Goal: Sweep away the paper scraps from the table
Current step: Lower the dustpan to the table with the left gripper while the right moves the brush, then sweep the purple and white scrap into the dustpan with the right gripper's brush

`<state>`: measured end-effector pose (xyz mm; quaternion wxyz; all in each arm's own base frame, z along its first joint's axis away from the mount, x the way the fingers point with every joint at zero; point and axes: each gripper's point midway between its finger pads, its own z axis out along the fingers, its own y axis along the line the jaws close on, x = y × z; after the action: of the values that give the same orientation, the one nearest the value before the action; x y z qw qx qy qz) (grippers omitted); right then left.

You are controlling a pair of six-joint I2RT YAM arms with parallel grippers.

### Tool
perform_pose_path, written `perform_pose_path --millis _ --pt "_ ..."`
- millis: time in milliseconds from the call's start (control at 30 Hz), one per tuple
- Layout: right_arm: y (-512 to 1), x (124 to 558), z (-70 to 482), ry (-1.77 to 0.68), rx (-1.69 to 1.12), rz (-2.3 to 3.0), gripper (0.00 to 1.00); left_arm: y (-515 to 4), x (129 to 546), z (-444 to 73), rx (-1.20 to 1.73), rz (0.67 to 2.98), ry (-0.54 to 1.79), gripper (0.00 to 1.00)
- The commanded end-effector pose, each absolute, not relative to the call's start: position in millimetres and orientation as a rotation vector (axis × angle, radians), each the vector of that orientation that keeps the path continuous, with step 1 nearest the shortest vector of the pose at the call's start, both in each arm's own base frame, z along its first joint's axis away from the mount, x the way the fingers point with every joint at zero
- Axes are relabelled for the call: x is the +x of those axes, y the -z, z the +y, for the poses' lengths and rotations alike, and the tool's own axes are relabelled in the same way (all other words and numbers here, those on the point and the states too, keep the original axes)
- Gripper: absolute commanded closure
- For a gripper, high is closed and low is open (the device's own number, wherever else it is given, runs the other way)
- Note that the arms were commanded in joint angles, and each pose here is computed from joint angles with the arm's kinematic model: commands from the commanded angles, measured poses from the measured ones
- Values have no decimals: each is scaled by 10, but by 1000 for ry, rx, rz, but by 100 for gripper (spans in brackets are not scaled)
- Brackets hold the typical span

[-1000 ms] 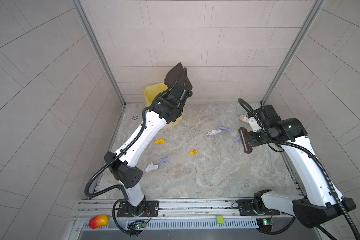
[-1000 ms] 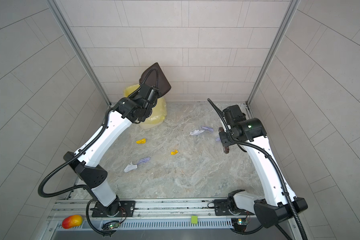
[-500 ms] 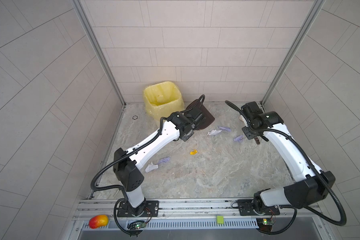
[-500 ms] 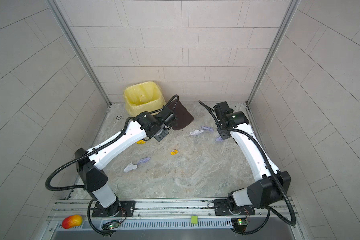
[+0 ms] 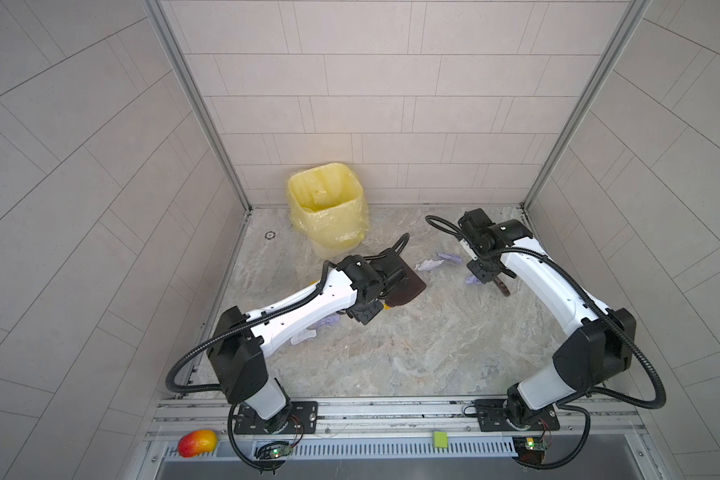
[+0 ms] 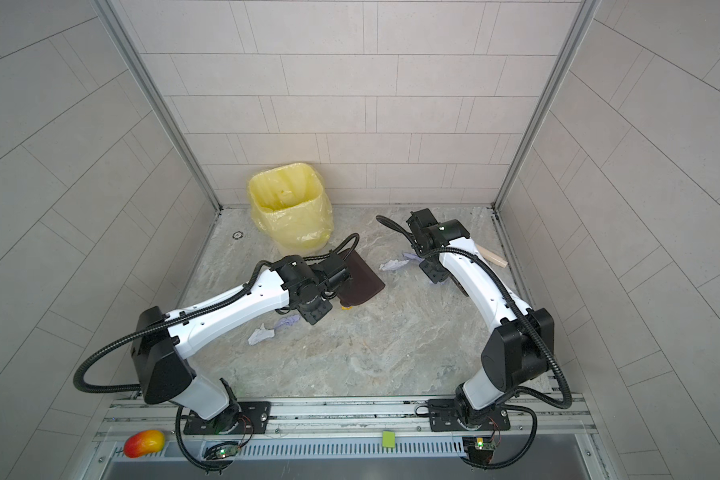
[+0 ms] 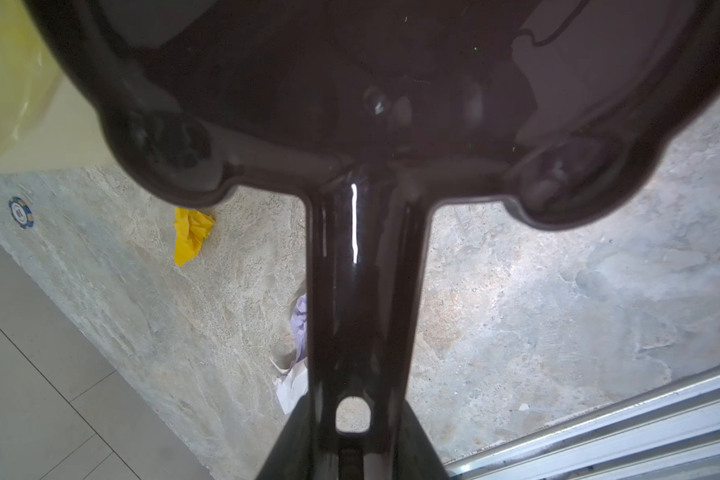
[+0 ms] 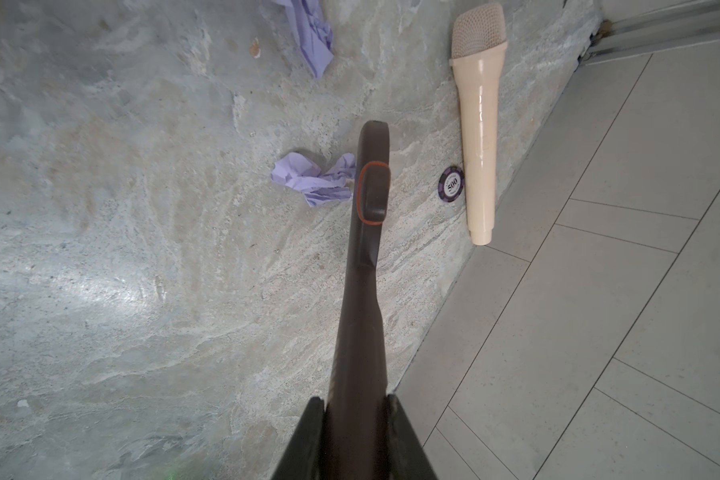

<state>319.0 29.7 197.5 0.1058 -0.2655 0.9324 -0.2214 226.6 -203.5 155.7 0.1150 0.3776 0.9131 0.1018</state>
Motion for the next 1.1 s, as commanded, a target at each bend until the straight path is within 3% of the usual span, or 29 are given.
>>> perform_pose_path --millis 0,333,533,767,1067 --pt "-1949 3012 418 671 -889 2790 100 -1529 2102 -2003 1098 2713 -285 100" --pt "-2072 2473 984 501 -1127 2773 100 -1418 1842 -1954 1124 2761 -261 100" --pt "-2366 2698 969 617 -1100 2637 100 -1350 1686 -1957 1124 2793 -235 100" --pt "-2264 3021 1196 614 -1183 2557 100 -1290 1566 -1973 1117 2810 -198 100" --pt "-2058 2799 1437 498 -1429 2530 100 -1238 1383 -1997 1110 2840 -147 100"
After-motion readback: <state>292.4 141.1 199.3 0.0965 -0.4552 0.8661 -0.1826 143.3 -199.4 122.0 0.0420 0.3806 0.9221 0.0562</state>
